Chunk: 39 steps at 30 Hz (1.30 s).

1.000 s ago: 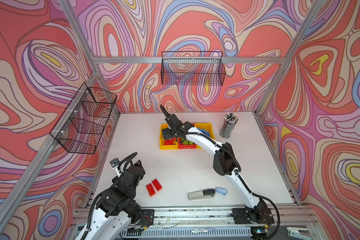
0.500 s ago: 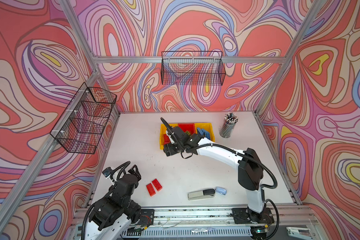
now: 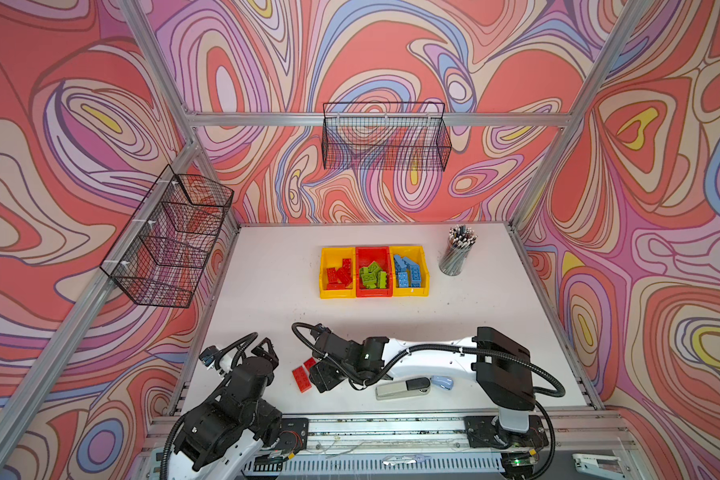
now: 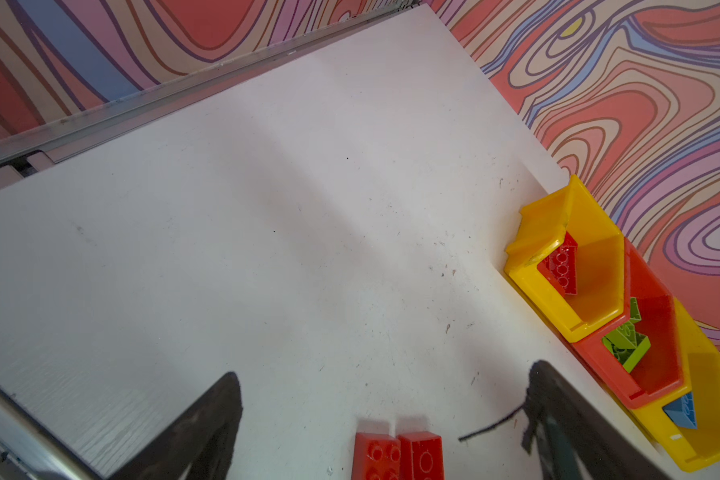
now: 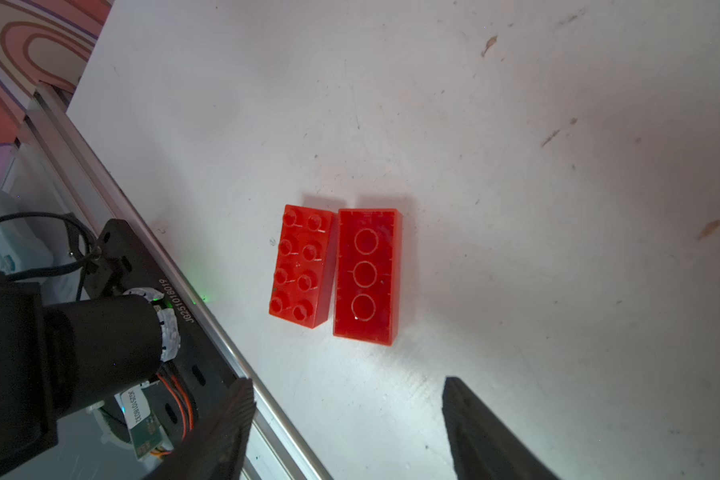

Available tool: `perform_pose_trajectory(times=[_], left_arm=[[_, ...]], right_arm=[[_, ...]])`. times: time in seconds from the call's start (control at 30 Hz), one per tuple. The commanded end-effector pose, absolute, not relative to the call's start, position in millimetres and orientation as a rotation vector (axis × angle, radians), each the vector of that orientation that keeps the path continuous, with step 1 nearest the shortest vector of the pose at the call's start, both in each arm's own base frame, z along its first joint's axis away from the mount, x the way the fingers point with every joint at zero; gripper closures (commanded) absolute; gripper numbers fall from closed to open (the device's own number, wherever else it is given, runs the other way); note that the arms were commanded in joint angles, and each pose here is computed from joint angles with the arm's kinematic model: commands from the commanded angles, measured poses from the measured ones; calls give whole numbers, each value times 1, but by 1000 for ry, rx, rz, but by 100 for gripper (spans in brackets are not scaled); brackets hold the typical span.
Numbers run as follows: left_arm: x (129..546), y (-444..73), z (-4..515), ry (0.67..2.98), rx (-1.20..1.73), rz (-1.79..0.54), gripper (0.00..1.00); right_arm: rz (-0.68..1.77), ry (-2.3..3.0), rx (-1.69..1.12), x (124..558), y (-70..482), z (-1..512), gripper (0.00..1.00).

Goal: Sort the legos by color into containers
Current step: 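Return the right gripper to the last two red bricks and grasp one, then carry the red brick into the yellow bin and open the right gripper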

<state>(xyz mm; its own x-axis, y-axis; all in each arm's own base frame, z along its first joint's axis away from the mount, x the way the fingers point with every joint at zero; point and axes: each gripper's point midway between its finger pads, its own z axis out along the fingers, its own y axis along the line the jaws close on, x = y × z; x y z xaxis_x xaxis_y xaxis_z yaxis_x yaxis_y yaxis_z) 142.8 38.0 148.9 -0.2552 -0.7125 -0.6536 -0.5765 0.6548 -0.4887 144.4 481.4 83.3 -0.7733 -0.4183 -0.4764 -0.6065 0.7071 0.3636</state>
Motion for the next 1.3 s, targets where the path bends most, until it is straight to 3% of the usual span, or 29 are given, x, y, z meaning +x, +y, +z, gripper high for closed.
perform_pose_trajectory(times=[0.0, 0.73, 0.8, 0.97, 1.07, 1.27], left_arm=[[133, 45, 137, 1958, -1062, -155, 7], [128, 51, 138, 1933, -1102, -136, 7], [128, 52, 138, 1933, -1106, -131, 7], [128, 53, 137, 1931, -1114, -117, 7], [128, 54, 136, 1931, -1115, -108, 7], [131, 53, 137, 1938, -1109, -82, 6]], right_arm=[[707, 2528, -726, 151, 491, 73, 24], [540, 2534, -701, 169, 496, 21, 37], [539, 2543, -689, 172, 492, 19, 42], [525, 2540, -661, 186, 483, 23, 66], [530, 2533, -656, 196, 477, 34, 72], [535, 2461, -628, 241, 459, 98, 74]])
